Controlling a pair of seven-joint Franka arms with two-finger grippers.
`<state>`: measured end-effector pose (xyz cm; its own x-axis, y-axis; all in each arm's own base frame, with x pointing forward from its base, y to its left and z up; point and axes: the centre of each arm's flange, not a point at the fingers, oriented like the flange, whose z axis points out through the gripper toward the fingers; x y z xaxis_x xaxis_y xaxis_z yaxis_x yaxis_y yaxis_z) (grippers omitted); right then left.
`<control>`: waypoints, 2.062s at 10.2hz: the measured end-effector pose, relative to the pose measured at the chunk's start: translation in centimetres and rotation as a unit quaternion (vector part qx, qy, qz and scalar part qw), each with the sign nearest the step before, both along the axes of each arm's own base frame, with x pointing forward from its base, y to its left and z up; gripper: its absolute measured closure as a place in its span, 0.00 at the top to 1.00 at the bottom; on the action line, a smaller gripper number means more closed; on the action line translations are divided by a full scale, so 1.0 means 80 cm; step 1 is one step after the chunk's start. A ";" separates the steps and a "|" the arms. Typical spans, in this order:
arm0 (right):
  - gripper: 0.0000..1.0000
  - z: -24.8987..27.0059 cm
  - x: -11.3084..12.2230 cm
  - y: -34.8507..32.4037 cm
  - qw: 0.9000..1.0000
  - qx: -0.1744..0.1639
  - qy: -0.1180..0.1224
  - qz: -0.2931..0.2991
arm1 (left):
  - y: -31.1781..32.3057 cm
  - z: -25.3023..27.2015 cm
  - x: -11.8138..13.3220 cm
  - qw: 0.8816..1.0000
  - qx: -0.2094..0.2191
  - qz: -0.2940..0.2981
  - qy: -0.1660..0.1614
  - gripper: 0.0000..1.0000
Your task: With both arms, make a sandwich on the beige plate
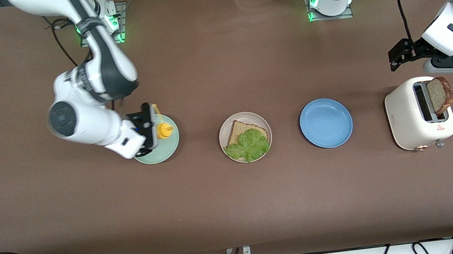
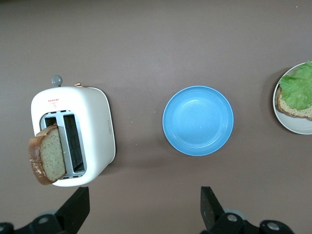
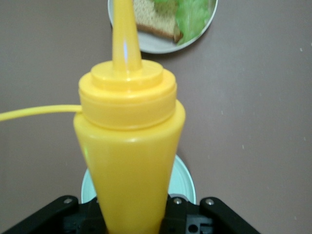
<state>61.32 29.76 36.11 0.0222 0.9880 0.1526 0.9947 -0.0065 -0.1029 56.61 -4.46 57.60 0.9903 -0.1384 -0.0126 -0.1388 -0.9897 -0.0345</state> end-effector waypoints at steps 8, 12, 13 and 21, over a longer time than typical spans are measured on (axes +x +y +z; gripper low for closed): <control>0.17 -0.120 -0.045 0.213 0.961 -0.226 -0.149 -0.052 | 0.000 0.000 0.000 1.000 0.000 0.000 0.000 1.00; 0.17 -0.169 -0.056 0.235 0.929 -0.303 -0.212 0.020 | 0.000 0.000 0.000 1.000 0.000 0.000 0.000 1.00; 0.16 -0.175 -0.059 0.238 0.925 -0.310 -0.217 0.028 | 0.000 0.000 0.000 1.000 0.000 0.000 0.000 1.00; 0.16 -0.009 0.014 0.135 0.949 -0.290 -0.122 0.008 | 0.000 0.000 0.000 1.000 0.000 0.000 0.000 1.00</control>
